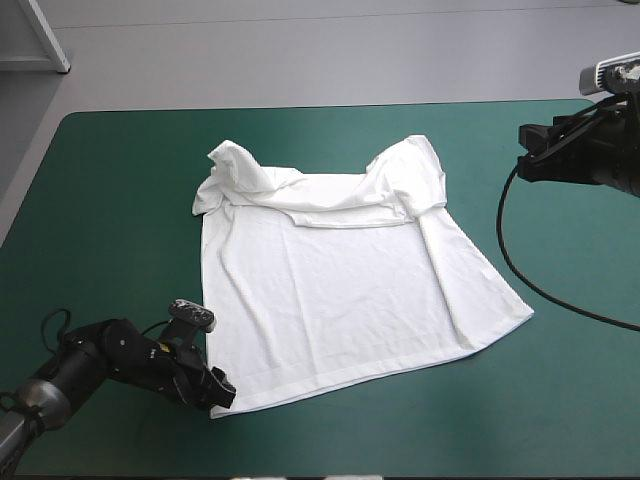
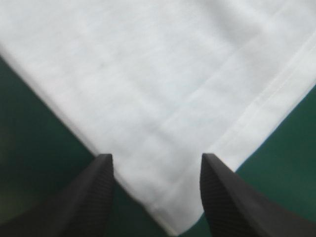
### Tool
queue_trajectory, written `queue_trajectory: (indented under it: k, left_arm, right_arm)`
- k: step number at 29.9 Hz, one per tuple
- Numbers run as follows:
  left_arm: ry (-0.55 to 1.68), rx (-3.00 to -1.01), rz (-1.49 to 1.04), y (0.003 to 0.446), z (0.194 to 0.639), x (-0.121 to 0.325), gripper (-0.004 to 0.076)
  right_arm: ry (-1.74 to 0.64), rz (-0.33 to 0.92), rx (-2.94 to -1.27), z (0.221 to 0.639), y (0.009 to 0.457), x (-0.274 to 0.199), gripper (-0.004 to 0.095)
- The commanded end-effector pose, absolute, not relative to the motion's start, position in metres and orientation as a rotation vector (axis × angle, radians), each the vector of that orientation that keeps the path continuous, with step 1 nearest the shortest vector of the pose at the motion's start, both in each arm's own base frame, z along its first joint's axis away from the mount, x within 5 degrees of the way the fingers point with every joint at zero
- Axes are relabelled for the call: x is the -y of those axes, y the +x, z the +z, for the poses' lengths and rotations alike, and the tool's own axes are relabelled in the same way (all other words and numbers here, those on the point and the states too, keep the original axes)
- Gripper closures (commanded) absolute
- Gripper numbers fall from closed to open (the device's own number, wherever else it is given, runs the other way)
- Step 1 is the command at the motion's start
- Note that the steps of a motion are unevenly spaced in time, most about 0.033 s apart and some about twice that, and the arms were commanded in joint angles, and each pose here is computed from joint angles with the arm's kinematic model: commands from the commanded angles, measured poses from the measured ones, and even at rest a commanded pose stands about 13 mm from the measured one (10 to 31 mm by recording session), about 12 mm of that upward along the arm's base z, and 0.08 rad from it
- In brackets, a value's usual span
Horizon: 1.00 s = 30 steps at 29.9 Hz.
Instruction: Fold the cloth
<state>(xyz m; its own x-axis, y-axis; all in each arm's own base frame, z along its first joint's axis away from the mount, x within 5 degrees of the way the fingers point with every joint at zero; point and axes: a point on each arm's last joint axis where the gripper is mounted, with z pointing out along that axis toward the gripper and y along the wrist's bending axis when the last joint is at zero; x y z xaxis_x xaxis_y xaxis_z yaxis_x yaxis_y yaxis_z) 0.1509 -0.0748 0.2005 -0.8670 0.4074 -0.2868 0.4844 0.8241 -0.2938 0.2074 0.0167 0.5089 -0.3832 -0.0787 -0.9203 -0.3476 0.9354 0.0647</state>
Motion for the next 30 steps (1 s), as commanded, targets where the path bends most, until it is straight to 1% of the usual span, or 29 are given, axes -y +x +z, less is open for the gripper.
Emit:
queue_trajectory:
  k: [1,5,7,8,9,11,12,14,18,20,22,24,26,27,30]
  left_arm:
    - [0.772,-2.827,-0.493,0.155,0.189,0.088,0.0330]
    - [0.779,-2.920,-0.433,0.156,0.176,0.088,0.0333]
    - [0.756,-2.951,-0.430,0.157,0.173,0.088,0.0379]
    - [0.755,-2.954,-0.423,0.157,0.173,0.088,0.0428]
    - [0.761,-2.950,-0.414,0.157,0.172,0.087,0.0498]
    - [0.762,-2.948,-0.411,0.157,0.172,0.087,0.0661]
    - [0.768,-2.939,-0.411,0.158,0.172,0.088,0.0701]
    - [0.762,-2.932,-0.411,0.159,0.173,0.088,0.0705]
    - [0.750,-2.924,-0.407,0.160,0.173,0.088,0.0705]
    - [0.738,-2.910,-0.406,0.161,0.173,0.088,0.0705]
    - [0.729,-2.895,-0.405,0.163,0.173,0.089,0.0705]
    - [0.727,-2.876,-0.405,0.162,0.177,0.089,0.0705]
    - [0.726,-2.853,-0.407,0.161,0.181,0.088,0.0705]
    - [0.725,-2.838,-0.408,0.160,0.183,0.088,0.0705]
    - [0.722,-2.799,-0.411,0.158,0.190,0.087,0.0705]
  right_arm:
    - [-0.290,0.287,-1.842,0.525,0.199,-0.017,0.0481]
    - [-0.307,0.274,-1.857,0.524,0.198,-0.017,0.0481]
    - [-0.318,0.259,-1.882,0.521,0.198,-0.016,0.0481]
    - [-0.325,0.249,-1.897,0.520,0.197,-0.016,0.0481]
    - [-0.331,0.234,-1.919,0.518,0.198,-0.015,0.0481]
    - [-0.332,0.223,-1.956,0.512,0.199,-0.014,0.0481]
    - [-0.326,0.226,-1.975,0.507,0.201,-0.013,0.0481]
    - [-0.308,0.252,-2.027,0.496,0.204,-0.013,0.0481]
    - [-0.294,0.317,-2.202,0.454,0.212,-0.013,0.0484]
    - [-0.295,0.315,-2.237,0.438,0.215,-0.012,0.0528]
    - [-0.294,0.310,-2.254,0.424,0.217,-0.011,0.0617]
    - [-0.318,0.310,-2.296,0.410,0.217,-0.011,0.0656]
    - [-0.330,0.310,-2.353,0.392,0.218,-0.010,0.0618]
    - [-0.320,0.292,-2.376,0.383,0.219,-0.008,0.0573]
    - [-0.304,0.218,-2.422,0.358,0.221,-0.002,0.0388]
